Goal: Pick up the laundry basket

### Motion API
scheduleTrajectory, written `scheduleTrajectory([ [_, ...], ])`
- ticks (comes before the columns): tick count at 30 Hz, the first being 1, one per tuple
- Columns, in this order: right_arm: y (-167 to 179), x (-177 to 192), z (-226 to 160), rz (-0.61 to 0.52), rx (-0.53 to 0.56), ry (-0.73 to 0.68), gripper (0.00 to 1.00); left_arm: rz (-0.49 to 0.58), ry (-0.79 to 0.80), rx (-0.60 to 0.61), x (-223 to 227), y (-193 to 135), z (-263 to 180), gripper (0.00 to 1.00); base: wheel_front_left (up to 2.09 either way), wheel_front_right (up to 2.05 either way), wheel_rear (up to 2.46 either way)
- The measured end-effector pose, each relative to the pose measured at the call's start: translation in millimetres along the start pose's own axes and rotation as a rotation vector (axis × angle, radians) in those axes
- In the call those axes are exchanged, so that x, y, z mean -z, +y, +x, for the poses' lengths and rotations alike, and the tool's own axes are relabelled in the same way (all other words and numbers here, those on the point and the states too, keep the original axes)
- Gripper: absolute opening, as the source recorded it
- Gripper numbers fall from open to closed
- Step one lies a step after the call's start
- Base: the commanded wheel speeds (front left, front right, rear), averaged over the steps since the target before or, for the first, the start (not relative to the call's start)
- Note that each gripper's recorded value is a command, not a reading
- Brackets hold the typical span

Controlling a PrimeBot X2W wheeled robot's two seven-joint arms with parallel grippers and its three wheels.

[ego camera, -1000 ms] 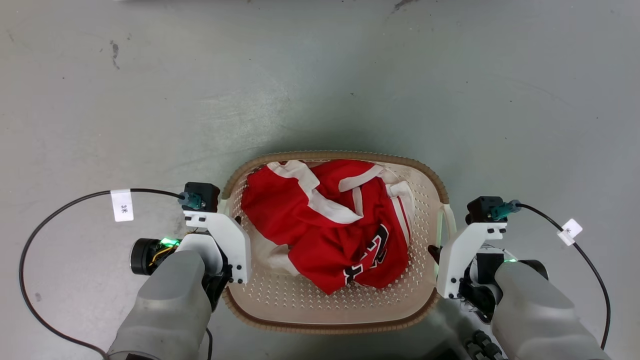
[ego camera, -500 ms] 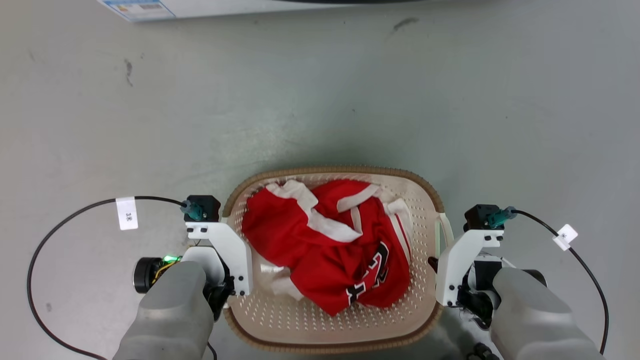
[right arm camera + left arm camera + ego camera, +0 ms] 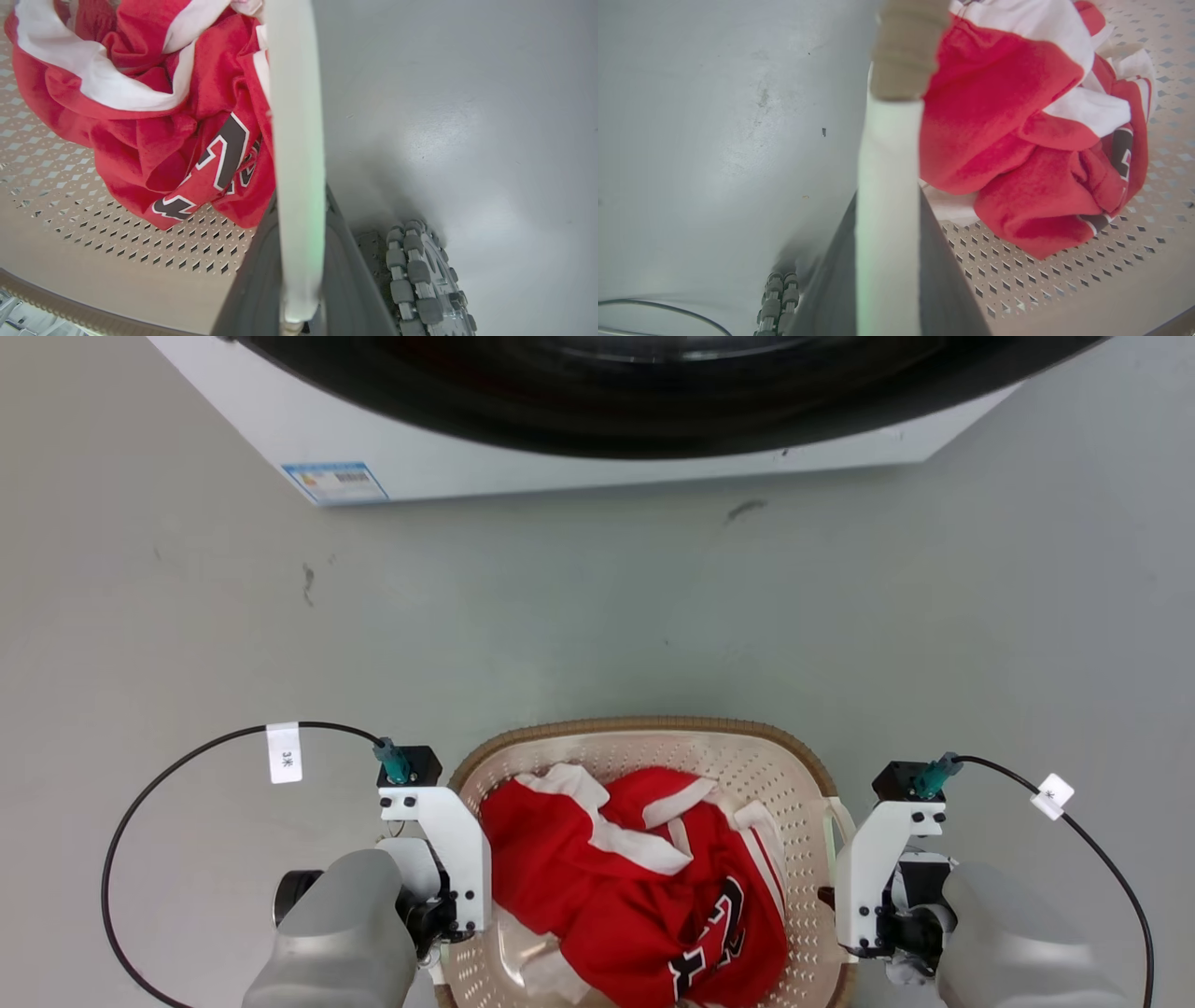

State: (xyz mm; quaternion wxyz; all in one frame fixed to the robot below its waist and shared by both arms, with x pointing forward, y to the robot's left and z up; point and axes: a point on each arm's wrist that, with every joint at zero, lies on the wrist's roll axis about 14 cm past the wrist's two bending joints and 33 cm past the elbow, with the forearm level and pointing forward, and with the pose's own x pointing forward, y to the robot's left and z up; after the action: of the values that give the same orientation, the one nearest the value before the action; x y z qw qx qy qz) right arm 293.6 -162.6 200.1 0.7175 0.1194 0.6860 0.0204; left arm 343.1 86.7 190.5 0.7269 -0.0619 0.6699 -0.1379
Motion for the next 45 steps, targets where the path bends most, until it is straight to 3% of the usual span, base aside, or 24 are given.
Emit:
scheduleTrajectory([
  [24,16.5,-43.7,-86.7,-0.110,-0.034,-0.079,0.00,0.050,-0.101,-0.012,-34.1,-23.3,-92.2,0.00,0.00,0.00,0.00],
  [45,28.2,-41.4,-138.7,-0.150,-0.043,-0.070,0.00,0.066,-0.142,-0.011,-28.7,-36.9,-142.3,0.00,0.00,0.00,0.00],
])
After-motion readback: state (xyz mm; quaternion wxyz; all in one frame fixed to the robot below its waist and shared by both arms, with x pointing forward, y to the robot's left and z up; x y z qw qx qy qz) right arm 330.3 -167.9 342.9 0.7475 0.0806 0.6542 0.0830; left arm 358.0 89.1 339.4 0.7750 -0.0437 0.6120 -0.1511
